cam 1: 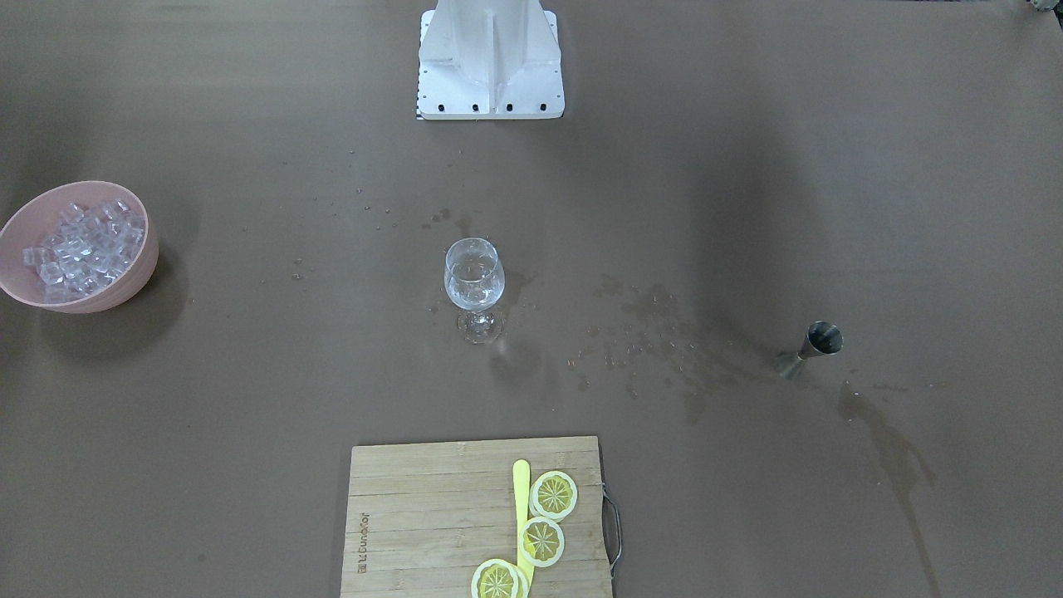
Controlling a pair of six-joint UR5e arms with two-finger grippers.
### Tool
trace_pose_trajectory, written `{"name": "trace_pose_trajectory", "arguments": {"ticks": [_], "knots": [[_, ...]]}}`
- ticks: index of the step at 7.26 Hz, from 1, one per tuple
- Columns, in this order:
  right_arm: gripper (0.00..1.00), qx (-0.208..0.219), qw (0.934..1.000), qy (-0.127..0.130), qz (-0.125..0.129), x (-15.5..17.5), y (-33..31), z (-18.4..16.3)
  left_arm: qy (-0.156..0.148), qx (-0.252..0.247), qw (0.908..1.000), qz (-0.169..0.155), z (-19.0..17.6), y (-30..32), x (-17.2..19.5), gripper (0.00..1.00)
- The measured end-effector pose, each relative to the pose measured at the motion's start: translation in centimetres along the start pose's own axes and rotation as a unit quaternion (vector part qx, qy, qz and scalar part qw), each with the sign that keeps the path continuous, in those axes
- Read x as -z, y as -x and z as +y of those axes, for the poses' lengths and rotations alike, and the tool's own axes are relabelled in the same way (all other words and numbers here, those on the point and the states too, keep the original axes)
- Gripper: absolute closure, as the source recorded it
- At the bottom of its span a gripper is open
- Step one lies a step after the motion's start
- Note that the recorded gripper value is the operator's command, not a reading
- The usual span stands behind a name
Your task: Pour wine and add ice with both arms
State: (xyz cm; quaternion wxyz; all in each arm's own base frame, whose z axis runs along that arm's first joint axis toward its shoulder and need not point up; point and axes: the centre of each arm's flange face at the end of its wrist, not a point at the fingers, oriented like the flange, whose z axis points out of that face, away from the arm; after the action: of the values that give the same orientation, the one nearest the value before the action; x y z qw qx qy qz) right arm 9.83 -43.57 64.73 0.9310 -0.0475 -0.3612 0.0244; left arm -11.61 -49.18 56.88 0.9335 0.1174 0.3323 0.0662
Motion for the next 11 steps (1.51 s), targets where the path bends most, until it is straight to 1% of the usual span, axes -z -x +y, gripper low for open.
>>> {"name": "trace_pose_trajectory", "arguments": {"ticks": [1, 2, 3, 5, 6, 7, 8, 9, 10, 11], "knots": [[0.00, 0.000, 1.0000, 0.000, 0.000, 0.0, 0.0, 0.0, -0.024, -0.022, 0.9995, -0.003, -1.3, -1.5, 1.4, 0.02], [0.00, 0.000, 1.0000, 0.000, 0.000, 0.0, 0.0, 0.0, -0.039, -0.041, 0.9984, -0.002, -2.2, -3.4, 2.0, 0.02], [0.00, 0.000, 1.0000, 0.001, 0.000, -0.1, -0.1, 0.0, -0.045, -0.042, 0.9981, 0.005, -3.2, -6.6, 1.9, 0.02], [0.00, -0.001, 1.0000, 0.001, -0.001, -0.1, -0.1, 0.1, -0.064, 0.006, 0.9973, 0.037, -4.7, -15.0, 0.7, 0.02], [0.00, -0.001, 1.0000, 0.001, -0.001, -0.1, -0.1, 0.1, -0.079, 0.036, 0.9949, 0.051, -4.7, -18.5, -0.4, 0.02], [0.00, -0.001, 1.0000, 0.001, -0.001, -0.1, -0.1, 0.2, -0.099, 0.060, 0.9920, 0.049, -4.4, -21.7, -1.7, 0.02], [0.00, -0.001, 1.0000, 0.002, -0.001, -0.2, -0.1, 0.2, -0.118, 0.083, 0.9887, 0.040, -3.9, -24.9, -3.1, 0.03], [0.00, -0.002, 1.0000, 0.003, -0.001, -0.3, -0.2, 0.2, -0.136, 0.108, 0.9837, 0.047, -3.4, -28.0, -4.1, 0.03], [0.00, -0.003, 1.0000, 0.004, -0.001, -0.4, -0.3, 0.3, -0.160, 0.132, 0.9760, 0.067, -2.7, -30.9, -4.9, 0.03], [0.00, -0.003, 1.0000, 0.004, -0.001, -0.4, -0.3, 0.3, -0.183, 0.153, 0.9683, 0.076, -1.8, -33.4, -6.2, 0.03]]}}
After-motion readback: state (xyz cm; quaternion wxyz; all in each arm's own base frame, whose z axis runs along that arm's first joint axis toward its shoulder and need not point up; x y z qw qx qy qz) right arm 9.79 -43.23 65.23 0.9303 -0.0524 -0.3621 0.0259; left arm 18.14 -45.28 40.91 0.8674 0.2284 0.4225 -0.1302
